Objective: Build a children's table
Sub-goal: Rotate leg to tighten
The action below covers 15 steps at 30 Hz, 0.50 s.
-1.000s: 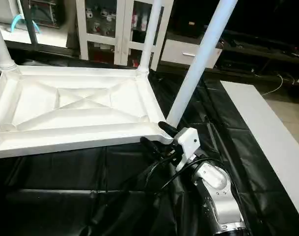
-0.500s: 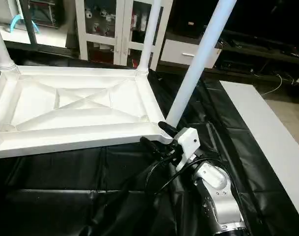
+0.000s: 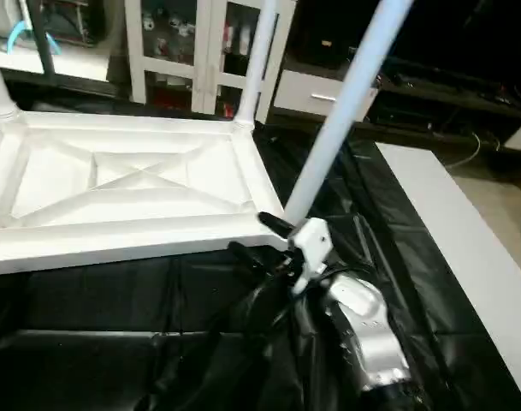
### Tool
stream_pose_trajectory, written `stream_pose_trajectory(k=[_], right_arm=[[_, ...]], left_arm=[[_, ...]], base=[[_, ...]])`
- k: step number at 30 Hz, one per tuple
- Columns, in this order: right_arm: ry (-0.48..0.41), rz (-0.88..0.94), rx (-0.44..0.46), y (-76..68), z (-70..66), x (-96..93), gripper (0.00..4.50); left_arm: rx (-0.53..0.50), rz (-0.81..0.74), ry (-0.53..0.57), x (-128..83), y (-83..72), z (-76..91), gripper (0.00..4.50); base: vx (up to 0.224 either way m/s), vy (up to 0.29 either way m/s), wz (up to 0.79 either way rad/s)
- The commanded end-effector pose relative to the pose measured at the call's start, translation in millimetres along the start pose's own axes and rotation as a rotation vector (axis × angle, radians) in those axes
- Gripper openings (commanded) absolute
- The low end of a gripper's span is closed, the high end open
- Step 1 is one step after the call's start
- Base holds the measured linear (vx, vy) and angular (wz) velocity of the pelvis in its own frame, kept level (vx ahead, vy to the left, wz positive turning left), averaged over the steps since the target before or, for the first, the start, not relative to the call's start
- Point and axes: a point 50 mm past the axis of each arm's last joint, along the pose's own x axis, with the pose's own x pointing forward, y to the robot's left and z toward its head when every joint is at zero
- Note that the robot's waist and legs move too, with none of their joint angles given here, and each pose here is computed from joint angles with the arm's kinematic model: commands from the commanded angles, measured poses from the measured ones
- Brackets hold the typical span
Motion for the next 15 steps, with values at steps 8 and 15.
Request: stream_pose_trajectory(k=[8,15], right_arm=[[-0.027,-0.051,0.022,-4.6,-4.9,-1.5,3.64],[0.002,-0.065,0.026,2.1,-9.9,-14.3,3.64]], left_arm=[[0.025,-0.045,-0.007,31,4.2,10.8,4.47],[-0.046,0.034,0.036,69,13.7,-0.3,4.47]], base=[[0.000,0.000,0.00],[0.000,0.000,0.00]])
